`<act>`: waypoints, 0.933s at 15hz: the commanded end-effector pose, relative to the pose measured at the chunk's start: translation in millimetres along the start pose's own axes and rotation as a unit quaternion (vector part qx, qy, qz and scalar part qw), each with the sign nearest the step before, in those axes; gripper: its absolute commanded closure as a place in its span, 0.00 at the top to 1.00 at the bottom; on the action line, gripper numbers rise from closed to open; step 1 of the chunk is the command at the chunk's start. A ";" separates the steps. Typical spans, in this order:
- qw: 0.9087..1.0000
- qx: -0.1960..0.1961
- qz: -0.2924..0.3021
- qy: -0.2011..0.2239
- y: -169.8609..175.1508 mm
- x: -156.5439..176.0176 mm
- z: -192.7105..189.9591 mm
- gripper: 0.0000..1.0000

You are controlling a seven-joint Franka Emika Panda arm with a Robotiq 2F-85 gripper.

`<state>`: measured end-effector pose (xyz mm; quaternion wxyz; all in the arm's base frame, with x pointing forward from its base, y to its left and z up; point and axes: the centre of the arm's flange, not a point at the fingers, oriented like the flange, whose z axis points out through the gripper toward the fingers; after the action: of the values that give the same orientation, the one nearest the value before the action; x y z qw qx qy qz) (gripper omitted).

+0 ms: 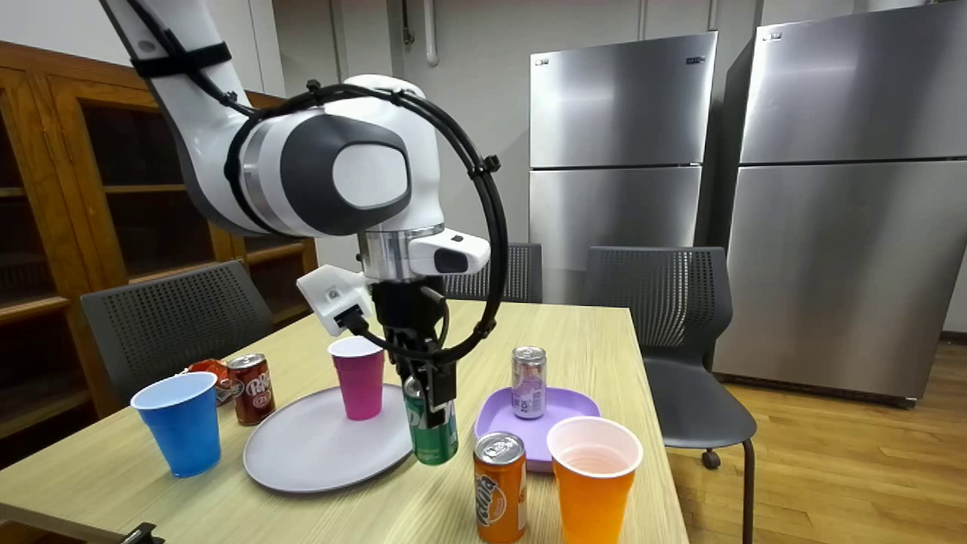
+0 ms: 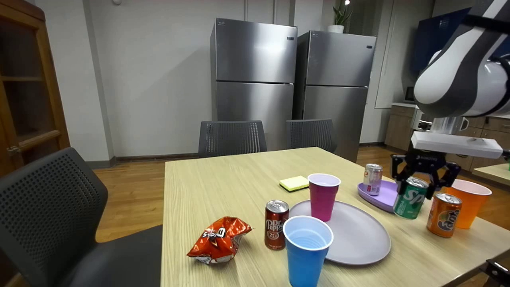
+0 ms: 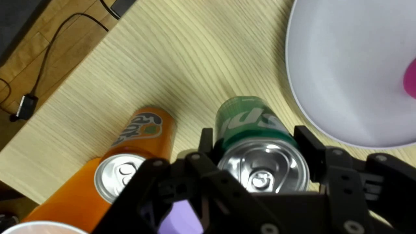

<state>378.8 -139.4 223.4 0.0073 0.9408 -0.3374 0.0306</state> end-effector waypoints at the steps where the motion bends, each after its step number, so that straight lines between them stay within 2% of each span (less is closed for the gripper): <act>1: 1.000 0.019 0.011 0.005 -1.5 32.6 -18.8 0.39; 8: 0.999 0.033 0.034 0.004 2.0 95.8 -25.1 0.39; 14: 0.998 0.021 0.053 -0.013 13.3 143.4 -4.4 0.39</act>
<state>454.5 -214.5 243.3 -0.0135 0.9225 -0.3836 0.0402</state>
